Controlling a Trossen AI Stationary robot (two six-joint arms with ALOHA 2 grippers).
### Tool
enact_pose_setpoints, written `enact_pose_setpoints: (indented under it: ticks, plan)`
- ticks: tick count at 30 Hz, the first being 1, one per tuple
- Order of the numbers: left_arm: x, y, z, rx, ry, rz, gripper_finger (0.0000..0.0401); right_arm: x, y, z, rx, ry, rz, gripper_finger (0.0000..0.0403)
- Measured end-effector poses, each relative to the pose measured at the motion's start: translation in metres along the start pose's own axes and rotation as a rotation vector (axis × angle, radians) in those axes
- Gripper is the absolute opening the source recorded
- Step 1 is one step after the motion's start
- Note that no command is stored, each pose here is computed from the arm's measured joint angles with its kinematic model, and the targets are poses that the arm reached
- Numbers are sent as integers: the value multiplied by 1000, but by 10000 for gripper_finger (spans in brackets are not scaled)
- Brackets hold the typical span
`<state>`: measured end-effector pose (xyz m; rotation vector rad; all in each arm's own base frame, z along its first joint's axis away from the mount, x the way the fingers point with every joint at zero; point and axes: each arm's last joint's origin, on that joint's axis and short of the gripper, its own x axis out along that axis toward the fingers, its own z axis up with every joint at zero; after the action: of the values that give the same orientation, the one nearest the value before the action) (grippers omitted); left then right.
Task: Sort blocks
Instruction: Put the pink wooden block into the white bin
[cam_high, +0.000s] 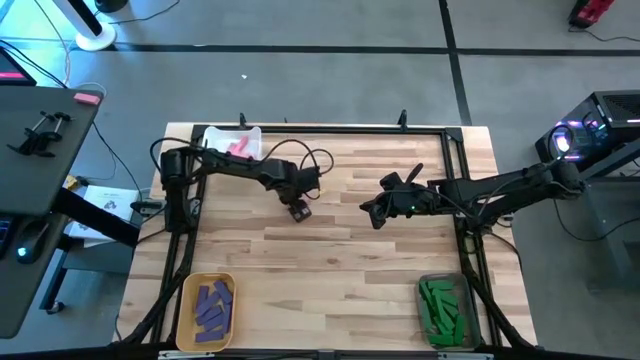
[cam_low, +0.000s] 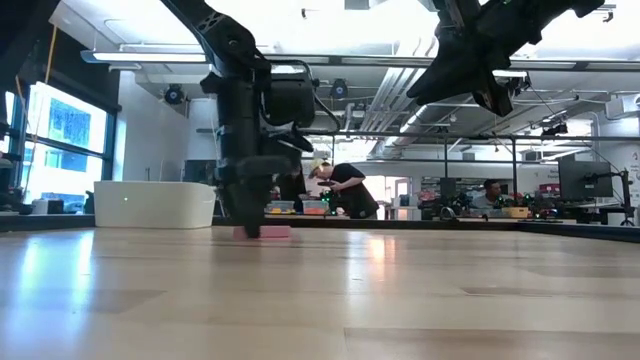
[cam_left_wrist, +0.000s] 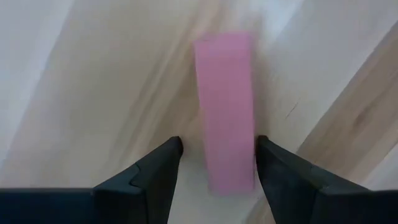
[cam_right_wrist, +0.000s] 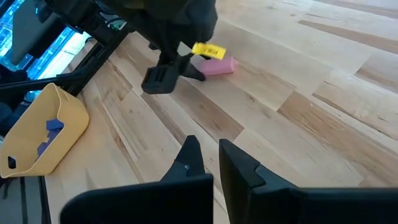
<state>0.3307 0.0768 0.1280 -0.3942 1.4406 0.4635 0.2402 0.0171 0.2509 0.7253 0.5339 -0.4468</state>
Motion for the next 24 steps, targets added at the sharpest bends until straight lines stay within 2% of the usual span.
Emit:
enact_pose_setpoints:
  ticks: [2, 4, 8, 10, 16, 19, 22, 24]
  plan:
    - [-2, 0, -5, 50, 30, 35, 187, 0, 0, 0, 0, 0, 0, 0]
    - [-6, -1, -9, 86, 42, 44, 158, 0, 0, 0, 0, 0, 0, 0]
    - [-21, -1, -14, 140, 13, 51, 59, 0, 0, 0, -1, 1, -2, 0]
    - [-34, 2, -10, 143, -62, 31, 17, 0, 0, 0, -1, -3, -3, 0]
    - [-87, 14, -12, 154, -262, -14, 3, 0, 0, 0, -8, -4, -4, 0]
    - [-115, 20, -13, 174, -401, -36, 9, 0, 0, 0, -8, -6, -6, 0]
    - [-125, 27, -10, 147, -475, -39, 19, 0, 0, 0, -8, -9, -8, 0]
    - [-121, 30, -7, 125, -463, -59, 31, 0, 0, 0, -7, -11, -4, 0]
